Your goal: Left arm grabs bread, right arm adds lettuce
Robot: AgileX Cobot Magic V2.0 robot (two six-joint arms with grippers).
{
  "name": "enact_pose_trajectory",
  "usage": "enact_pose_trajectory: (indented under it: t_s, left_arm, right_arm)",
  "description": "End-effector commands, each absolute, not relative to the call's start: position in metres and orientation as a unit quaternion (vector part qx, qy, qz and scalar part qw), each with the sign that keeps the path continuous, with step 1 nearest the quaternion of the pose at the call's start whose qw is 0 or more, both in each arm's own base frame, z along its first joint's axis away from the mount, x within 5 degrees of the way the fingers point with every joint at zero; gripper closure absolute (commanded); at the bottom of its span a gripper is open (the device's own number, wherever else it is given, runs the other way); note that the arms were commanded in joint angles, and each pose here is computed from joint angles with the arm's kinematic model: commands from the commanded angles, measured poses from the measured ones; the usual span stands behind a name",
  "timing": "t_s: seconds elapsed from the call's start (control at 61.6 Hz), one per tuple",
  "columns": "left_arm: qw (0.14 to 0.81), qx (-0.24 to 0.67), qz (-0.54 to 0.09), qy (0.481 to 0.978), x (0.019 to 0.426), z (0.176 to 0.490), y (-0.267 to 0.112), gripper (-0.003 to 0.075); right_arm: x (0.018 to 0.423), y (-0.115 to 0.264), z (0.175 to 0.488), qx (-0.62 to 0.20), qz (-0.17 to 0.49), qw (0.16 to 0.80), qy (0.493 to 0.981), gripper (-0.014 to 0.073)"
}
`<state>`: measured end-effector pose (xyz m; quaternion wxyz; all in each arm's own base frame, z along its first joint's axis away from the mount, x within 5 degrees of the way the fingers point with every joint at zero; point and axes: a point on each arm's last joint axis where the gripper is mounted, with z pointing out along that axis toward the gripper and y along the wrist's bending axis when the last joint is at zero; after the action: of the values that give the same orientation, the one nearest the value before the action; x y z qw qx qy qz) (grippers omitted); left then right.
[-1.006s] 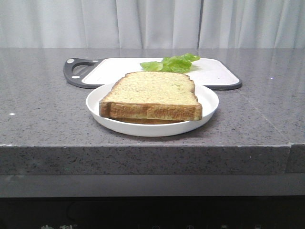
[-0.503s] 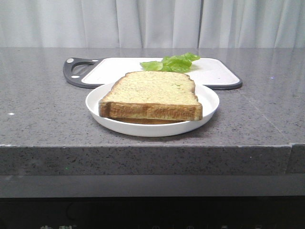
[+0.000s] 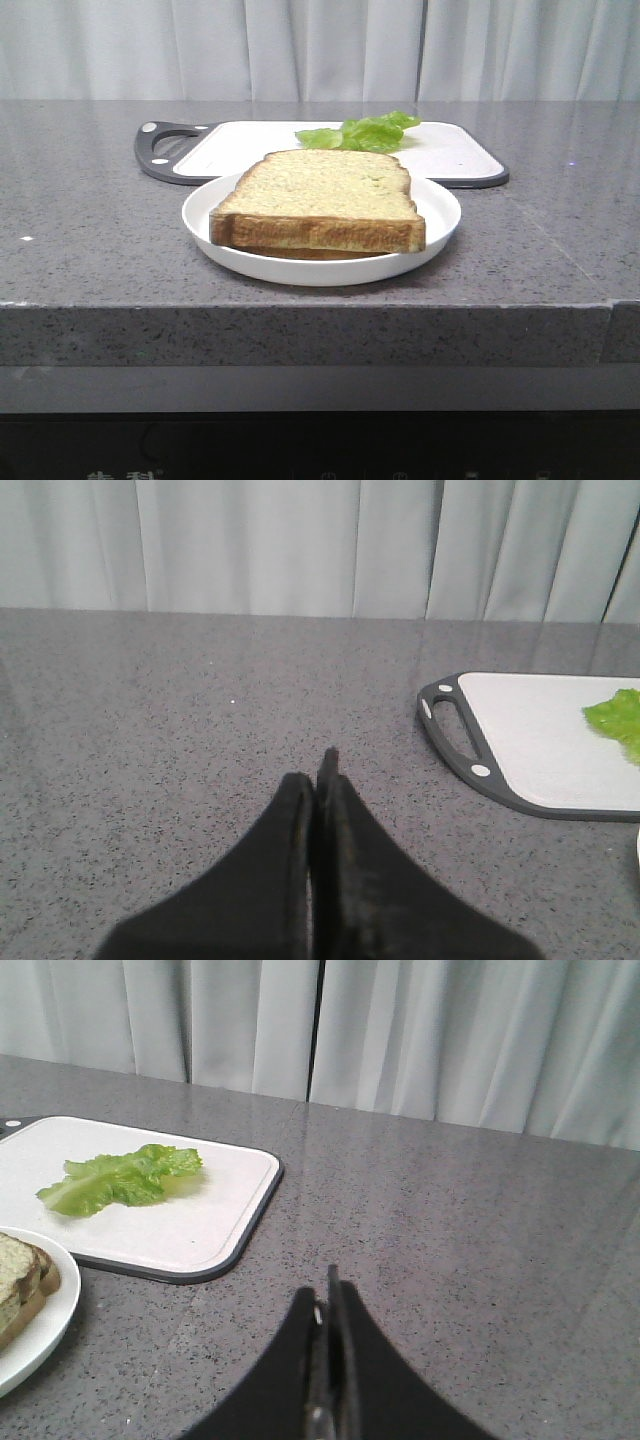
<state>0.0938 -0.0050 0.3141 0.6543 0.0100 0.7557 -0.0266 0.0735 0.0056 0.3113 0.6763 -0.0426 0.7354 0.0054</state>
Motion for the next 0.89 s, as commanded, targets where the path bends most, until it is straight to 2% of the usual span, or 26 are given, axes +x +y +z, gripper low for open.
enact_pose_trajectory:
  t_s: [0.0,0.146,0.211,0.26,0.308,0.422,0.471,0.536,0.649,0.763,0.877]
  left_arm:
    - [0.670,0.005,-0.027,0.742,0.106,0.330,-0.005,0.0739]
    - [0.666,0.005,-0.027,0.746,0.109,0.329,-0.005,0.0738]
    - [0.668,0.005,-0.027,0.743,0.109,0.330,-0.005,0.0715]
    - [0.668,0.005,-0.027,0.743,0.109,0.330,-0.005,0.0660]
    - [0.668,0.005,-0.027,0.743,0.109,0.330,-0.005,0.0572]
    - [0.668,0.004,-0.028,0.743,0.109,0.330,-0.005,0.0291]
    - [0.668,0.003,-0.030,0.743,0.109,0.330,-0.005,0.0233]
    - [0.668,-0.002,-0.037,0.743,0.109,0.330,-0.005,0.0220]
    - [0.655,-0.035,-0.089,0.750,0.109,0.330,-0.009,0.0238]
    - [0.607,-0.024,-0.126,0.784,0.116,0.335,-0.018,0.0239]
    - [0.547,0.000,-0.192,0.815,0.134,0.349,-0.037,0.0239]
  right_arm:
    - [0.081,0.005,0.333,-0.037,0.003,0.699,0.714,0.0653]
    - [0.084,0.005,0.332,-0.036,0.003,0.696,0.717,0.0646]
    - [0.084,0.005,0.333,-0.036,0.003,0.697,0.716,0.0605]
    - [0.084,0.005,0.333,-0.036,0.003,0.697,0.716,0.0548]
    - [0.084,0.005,0.333,-0.036,0.003,0.697,0.716,0.0468]
    - [0.084,0.005,0.332,-0.036,0.003,0.697,0.716,0.0218]
    - [0.084,0.005,0.332,-0.036,0.003,0.697,0.716,0.0157]
    - [0.084,0.005,0.332,-0.036,0.003,0.697,0.716,0.0125]
    - [0.084,0.005,0.332,-0.036,0.003,0.697,0.716,0.0128]
    - [0.084,0.005,0.332,-0.036,0.003,0.697,0.716,0.0128]
    - [0.084,0.005,0.332,-0.036,0.003,0.697,0.716,0.0128]
